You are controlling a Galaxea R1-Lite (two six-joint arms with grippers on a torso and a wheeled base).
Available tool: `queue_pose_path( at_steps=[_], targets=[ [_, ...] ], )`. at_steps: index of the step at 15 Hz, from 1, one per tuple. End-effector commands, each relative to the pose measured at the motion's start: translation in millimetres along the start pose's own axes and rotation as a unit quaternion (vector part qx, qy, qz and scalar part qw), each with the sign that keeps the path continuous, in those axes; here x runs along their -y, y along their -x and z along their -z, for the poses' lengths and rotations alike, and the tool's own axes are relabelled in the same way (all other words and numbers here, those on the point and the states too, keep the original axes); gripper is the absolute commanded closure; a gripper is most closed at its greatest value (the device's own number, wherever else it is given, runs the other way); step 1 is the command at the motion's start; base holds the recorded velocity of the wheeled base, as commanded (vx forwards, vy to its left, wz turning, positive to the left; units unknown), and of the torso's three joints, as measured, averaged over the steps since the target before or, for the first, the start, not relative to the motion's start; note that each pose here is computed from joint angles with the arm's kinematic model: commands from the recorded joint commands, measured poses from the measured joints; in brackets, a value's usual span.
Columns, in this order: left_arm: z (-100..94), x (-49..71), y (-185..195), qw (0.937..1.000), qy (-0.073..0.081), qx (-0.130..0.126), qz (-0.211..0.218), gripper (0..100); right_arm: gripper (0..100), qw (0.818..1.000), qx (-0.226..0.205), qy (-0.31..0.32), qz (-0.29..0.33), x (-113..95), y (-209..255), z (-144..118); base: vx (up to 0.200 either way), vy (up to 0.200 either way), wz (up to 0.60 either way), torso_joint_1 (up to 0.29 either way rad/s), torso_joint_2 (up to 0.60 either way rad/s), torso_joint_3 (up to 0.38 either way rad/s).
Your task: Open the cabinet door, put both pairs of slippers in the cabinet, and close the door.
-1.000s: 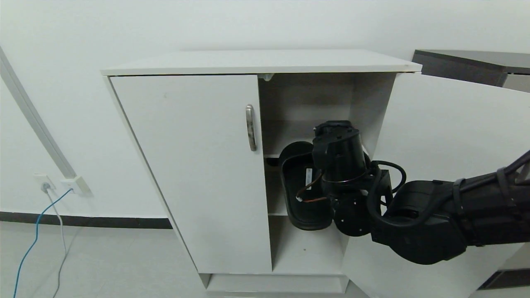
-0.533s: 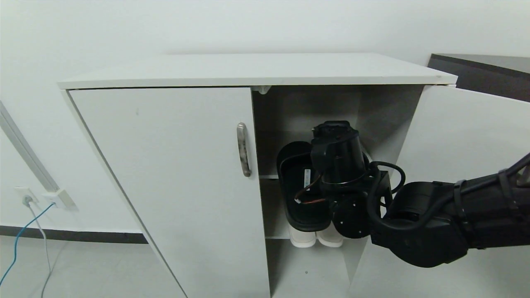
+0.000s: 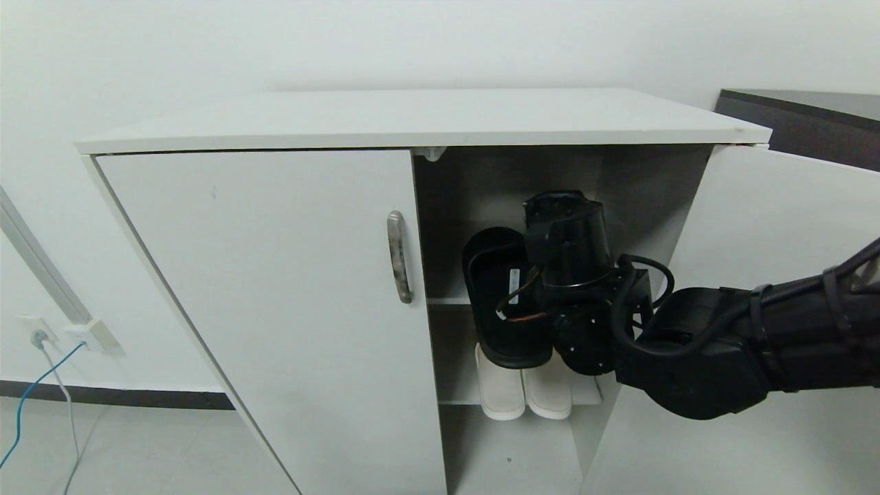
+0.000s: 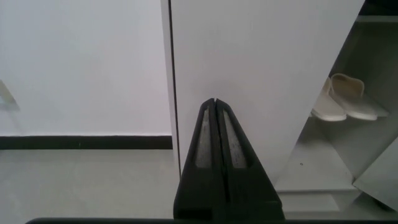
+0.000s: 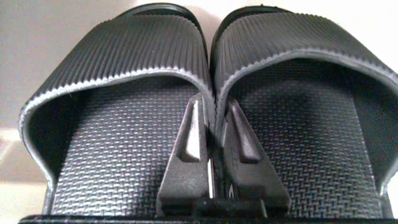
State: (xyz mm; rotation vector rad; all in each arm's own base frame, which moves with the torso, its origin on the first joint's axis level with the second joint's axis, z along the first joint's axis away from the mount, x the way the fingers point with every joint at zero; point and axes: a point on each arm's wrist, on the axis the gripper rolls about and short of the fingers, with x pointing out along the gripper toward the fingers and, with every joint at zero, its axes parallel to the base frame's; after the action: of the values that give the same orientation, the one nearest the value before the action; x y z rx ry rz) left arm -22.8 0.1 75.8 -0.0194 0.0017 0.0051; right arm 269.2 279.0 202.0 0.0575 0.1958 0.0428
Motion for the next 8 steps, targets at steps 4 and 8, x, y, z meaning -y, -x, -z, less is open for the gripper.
queue_pose_path(
  at_steps=[4,8],
  targets=[
    [0.0,0.0,0.0,1.0,0.0,0.0,-0.001,100,100,1.0,-0.007,-0.003,0.003,-2.2,-34.5,-0.2,0.0,0.0,0.0,0.0,0.0,0.0],
    [0.0,0.0,0.0,1.0,0.0,0.0,-0.001,100,100,1.0,-0.003,-0.013,0.01,-4.3,-57.5,-11.3,0.0,0.0,0.0,0.0,0.0,0.0]
  ],
)
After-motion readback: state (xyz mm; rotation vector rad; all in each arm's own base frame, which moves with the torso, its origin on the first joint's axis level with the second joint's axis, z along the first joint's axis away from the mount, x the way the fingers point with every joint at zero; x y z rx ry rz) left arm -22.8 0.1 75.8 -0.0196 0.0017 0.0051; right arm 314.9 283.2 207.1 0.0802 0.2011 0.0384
